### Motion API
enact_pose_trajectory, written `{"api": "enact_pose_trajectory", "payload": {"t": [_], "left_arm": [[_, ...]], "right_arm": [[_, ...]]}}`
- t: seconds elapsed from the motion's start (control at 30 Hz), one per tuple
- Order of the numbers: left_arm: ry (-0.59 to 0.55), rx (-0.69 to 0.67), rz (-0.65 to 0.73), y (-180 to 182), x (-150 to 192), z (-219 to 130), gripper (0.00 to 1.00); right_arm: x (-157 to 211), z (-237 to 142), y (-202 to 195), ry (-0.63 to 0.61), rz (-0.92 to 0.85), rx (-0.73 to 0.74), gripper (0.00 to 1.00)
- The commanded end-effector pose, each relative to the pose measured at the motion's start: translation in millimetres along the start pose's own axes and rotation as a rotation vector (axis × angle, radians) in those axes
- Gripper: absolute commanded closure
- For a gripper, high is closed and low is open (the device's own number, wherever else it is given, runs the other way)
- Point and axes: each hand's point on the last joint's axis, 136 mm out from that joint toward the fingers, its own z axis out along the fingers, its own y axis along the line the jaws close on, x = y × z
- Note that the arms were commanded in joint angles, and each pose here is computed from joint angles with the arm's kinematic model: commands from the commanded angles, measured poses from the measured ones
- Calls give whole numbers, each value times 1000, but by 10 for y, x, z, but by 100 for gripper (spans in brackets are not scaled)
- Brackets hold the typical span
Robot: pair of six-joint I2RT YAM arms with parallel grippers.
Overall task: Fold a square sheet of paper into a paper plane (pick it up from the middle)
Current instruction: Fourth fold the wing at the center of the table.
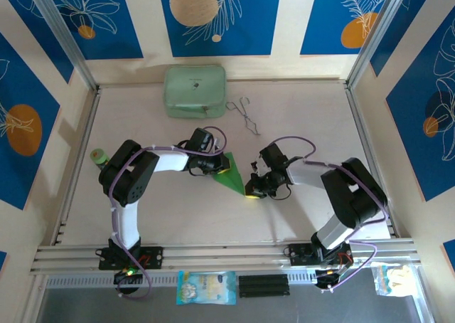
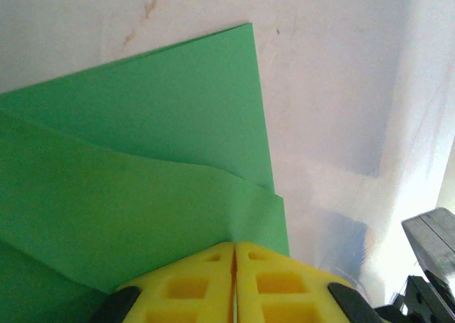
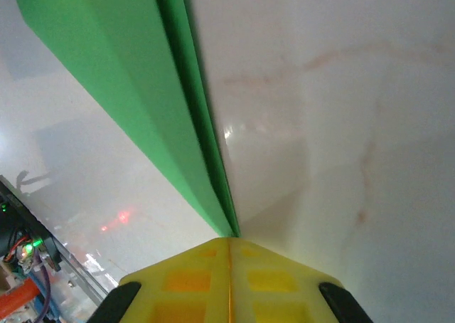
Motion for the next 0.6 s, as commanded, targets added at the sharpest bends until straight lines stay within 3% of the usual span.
{"api": "enact_pose_trajectory", "payload": {"t": [0.0, 0.1, 0.3, 0.57], "left_arm": [[51, -171, -68, 532, 189, 99, 89], [51, -170, -69, 526, 186, 104, 89], [53, -173, -76, 537, 187, 113, 89], [53, -188, -83, 570, 199, 97, 89]], "right_arm": [[9, -215, 161, -55, -23, -14, 92], [-137, -306, 361, -114, -72, -49, 91], [-385, -104, 510, -93, -102, -31, 92], [-492, 148, 370, -65, -83, 28, 94]]}}
